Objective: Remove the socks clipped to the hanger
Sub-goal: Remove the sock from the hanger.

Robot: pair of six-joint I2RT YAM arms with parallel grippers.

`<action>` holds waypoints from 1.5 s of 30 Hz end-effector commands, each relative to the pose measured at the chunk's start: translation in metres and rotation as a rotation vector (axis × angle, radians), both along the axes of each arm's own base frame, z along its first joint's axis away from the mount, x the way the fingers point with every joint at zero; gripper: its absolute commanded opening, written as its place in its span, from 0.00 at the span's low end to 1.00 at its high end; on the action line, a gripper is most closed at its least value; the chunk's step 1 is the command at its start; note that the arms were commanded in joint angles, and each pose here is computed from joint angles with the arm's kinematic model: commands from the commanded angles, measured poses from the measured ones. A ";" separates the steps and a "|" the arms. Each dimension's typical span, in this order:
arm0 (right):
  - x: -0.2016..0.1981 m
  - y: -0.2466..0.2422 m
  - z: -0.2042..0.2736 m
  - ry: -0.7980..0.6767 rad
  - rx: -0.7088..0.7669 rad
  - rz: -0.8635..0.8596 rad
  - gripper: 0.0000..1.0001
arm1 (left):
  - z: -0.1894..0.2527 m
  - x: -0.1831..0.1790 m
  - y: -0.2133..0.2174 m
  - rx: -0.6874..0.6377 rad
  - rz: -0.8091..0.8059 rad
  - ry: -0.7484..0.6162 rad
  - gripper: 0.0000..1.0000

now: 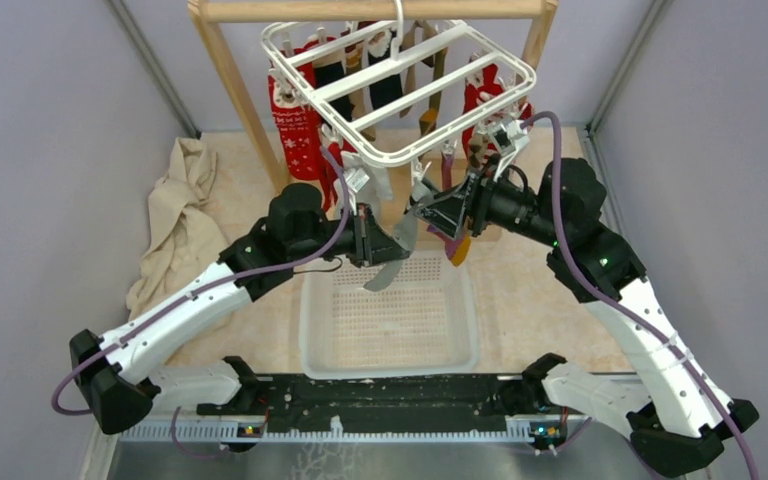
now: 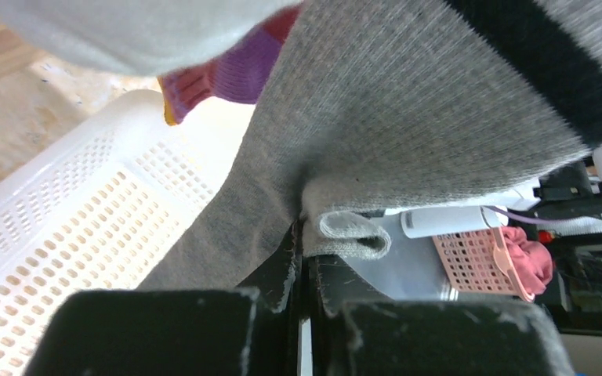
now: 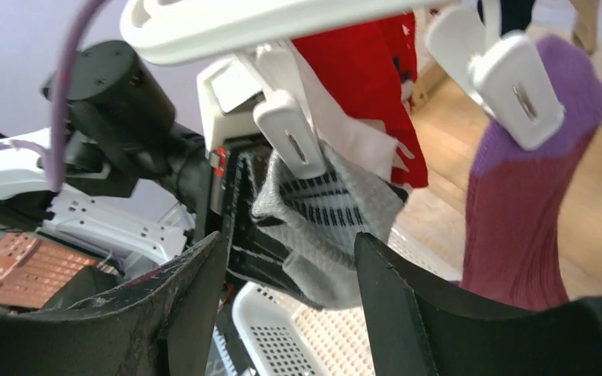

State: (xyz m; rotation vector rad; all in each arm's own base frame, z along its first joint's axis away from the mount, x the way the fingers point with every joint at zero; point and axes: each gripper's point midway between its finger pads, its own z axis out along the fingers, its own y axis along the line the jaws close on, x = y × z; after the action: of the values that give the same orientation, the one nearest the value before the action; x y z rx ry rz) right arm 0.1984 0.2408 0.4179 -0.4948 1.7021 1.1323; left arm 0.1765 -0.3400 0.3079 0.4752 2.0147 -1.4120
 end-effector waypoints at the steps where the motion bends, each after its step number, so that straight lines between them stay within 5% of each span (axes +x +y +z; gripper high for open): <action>1: 0.004 -0.011 -0.011 -0.006 -0.031 -0.076 0.61 | 0.009 0.013 0.000 0.022 0.058 -0.044 0.04; 23: 0.039 -0.040 0.053 -0.099 -0.028 -0.326 0.58 | 0.002 0.046 0.000 0.203 0.350 -0.080 0.00; 33: -0.015 -0.012 -0.029 0.023 -0.064 -0.020 0.55 | 0.022 0.042 -0.011 0.094 0.337 -0.060 0.00; 45: -0.038 -0.020 -0.086 -0.010 0.036 -0.005 0.60 | 0.040 0.046 -0.034 -0.086 0.349 0.045 0.01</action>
State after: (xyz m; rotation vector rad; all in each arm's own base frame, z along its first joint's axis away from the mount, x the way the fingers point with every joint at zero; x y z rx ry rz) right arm 0.1624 0.2142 0.3028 -0.4828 1.8525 1.0730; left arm 0.2218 -0.3608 0.3330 0.1161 1.9967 -1.1820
